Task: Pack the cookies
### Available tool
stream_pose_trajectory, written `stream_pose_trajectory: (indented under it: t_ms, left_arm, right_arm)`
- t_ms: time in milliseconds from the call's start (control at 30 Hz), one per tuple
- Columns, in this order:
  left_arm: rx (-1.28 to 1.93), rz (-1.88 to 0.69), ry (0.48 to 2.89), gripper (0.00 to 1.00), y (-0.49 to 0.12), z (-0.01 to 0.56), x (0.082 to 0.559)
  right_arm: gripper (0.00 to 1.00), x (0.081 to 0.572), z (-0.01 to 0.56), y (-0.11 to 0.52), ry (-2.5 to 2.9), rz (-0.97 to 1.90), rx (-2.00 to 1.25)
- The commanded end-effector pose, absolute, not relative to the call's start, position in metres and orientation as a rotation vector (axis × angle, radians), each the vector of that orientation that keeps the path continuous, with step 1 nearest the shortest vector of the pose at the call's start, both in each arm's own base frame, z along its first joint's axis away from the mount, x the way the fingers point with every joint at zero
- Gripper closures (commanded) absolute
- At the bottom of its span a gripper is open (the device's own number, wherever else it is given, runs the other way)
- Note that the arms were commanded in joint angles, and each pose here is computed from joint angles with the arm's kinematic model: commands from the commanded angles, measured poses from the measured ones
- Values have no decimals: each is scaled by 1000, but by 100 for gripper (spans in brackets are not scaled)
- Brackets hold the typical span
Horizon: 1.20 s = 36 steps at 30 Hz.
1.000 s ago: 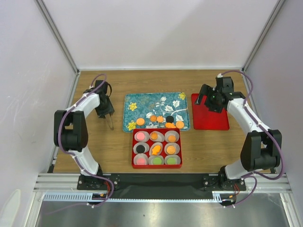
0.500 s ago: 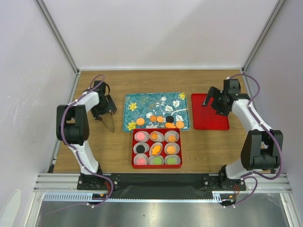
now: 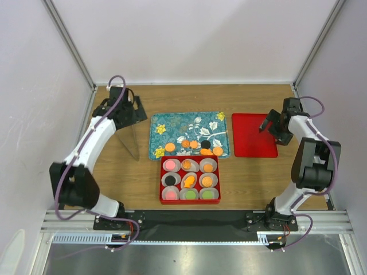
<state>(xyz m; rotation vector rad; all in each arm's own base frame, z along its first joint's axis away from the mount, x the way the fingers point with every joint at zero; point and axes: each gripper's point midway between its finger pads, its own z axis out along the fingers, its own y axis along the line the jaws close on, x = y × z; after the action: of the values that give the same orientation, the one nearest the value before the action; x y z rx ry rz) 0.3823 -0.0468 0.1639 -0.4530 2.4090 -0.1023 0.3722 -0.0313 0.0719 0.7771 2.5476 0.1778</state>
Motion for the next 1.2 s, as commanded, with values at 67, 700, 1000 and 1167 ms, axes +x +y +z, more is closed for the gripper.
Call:
stream_pose_trajectory:
  t_ms: [67,700,1000,1167]
  left_arm:
    - [-169,-300,2306,4,-117,229,357]
    - [251,-615,2333,5,-211,243,290]
    - [282,-655,2344,7,-221,239,291]
    - [289,-659,2361,8,-223,233,288]
  right_arm:
    - [5,403,74,-66,2483,84,800]
    - [32,440,16,-84,2589,-2,772]
    - [58,411,2,-85,2635,-64,755]
    - [65,403,5,-94,2635,-103,757]
